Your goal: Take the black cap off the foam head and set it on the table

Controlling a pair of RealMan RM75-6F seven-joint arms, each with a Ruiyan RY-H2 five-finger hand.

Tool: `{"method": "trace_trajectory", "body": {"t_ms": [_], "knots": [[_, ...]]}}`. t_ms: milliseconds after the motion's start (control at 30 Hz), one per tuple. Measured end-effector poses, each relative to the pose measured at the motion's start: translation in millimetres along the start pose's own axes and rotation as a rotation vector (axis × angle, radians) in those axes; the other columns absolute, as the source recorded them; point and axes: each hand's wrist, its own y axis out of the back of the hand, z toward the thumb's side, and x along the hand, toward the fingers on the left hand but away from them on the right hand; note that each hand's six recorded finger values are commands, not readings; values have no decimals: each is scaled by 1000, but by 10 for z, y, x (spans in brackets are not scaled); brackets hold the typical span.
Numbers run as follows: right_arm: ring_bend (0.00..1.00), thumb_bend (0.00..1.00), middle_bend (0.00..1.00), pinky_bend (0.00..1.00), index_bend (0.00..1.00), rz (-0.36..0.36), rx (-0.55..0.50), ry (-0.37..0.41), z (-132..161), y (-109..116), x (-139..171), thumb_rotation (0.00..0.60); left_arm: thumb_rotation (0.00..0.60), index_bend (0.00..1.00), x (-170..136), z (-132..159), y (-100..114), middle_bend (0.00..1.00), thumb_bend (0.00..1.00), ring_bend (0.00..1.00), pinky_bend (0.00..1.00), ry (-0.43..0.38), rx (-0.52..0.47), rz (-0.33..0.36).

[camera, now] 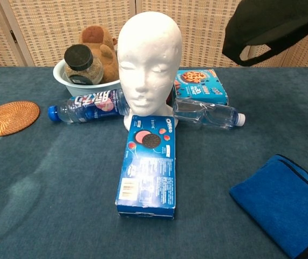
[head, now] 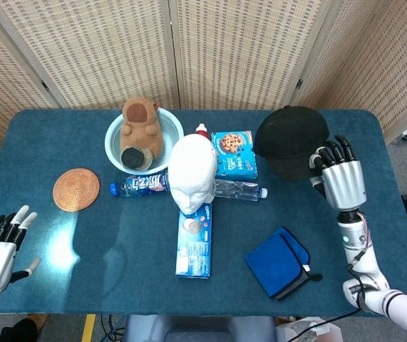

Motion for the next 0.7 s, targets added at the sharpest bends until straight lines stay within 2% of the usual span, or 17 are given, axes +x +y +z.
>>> {"method": "trace_trajectory", "body": {"t_ms": [300, 700], "knots": [[309, 450, 517, 225, 810, 118, 50, -26, -147, -301, 285, 600, 600, 0, 23, 12, -29, 0, 192, 18, 0, -7, -2, -8], [309, 450, 517, 225, 810, 223, 55, -49, -75, -744, 400, 600, 600, 0, 30, -32, -76, 0, 193, 18, 0, 3, -6, -20]]}}
